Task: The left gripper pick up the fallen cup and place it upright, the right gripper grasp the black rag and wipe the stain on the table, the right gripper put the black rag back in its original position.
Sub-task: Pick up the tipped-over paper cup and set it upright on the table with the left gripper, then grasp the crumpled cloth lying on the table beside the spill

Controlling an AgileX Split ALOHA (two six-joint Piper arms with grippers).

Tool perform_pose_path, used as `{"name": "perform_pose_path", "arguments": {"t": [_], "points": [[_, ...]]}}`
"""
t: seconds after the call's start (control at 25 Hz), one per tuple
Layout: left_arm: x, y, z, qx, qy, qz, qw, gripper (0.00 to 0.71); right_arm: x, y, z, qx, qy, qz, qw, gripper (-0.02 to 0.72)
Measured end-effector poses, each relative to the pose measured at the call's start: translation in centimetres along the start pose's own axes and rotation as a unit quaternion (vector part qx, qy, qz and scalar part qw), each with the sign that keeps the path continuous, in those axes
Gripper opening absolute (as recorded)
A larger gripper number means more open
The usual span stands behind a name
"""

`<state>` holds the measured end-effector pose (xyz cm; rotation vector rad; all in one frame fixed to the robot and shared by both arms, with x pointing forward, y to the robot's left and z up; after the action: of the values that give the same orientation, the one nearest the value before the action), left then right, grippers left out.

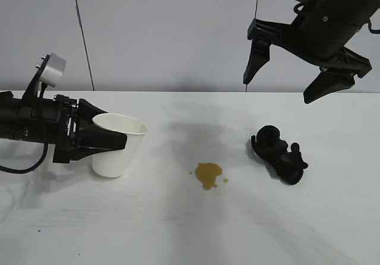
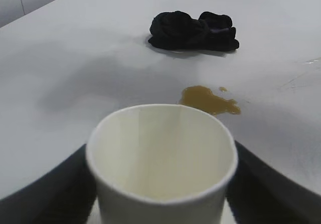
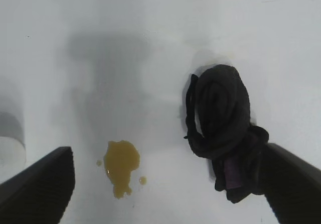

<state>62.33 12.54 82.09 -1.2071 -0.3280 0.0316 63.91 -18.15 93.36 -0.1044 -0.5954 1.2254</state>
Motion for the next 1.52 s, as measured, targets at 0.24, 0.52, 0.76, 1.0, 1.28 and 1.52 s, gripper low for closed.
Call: {"name": "perform_pose_path", "arguments": {"t": [0.24,0.52,0.76,1.0,1.28,1.52], "points": [[0.4,-0.9,0.3,-0.001,-0.005,0.043,0.999,0.686,0.0,0.0,0.0,0.0,0.0,0.0,1.0,0.694],[3.8,-5.1,3.1,0.108,-0.091,0.159,0.977,0.693,0.0,0.0,0.0,0.0,0.0,0.0,1.0,0.694],[5.6,-10.3,6.4,0.16,-0.221,0.278,0.921,0.693,0.3,-0.6,0.0,-0.016,-0.007,0.0,1.0,0.694],[4.8,-9.9,7.2,0.231,-0.221,0.375,0.87,0.693,-1.2,0.0,0.2,0.008,0.036,0.038,0.999,0.694],[3.8,-8.7,7.6,0.285,-0.207,0.417,0.838,0.693,-4.0,-0.3,-2.2,0.006,0.105,0.059,0.993,0.661],[3.5,-8.7,7.6,0.288,-0.202,0.422,0.836,0.694,-5.7,1.6,-7.0,0.048,0.123,0.05,0.99,0.64]]}}
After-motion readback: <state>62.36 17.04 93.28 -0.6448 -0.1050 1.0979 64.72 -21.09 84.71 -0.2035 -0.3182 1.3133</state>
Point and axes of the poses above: a point on each arm's last joint axis where the gripper is mounted, z pointing back along that axis away from the gripper, x along the wrist's bending axis when the last joint is at zero, y = z × x, the point moved 9 cm from there along -z, pointing out along that axis toward the gripper, and after that the axes turned 14 degrees about -z, right-handed, at the moved point
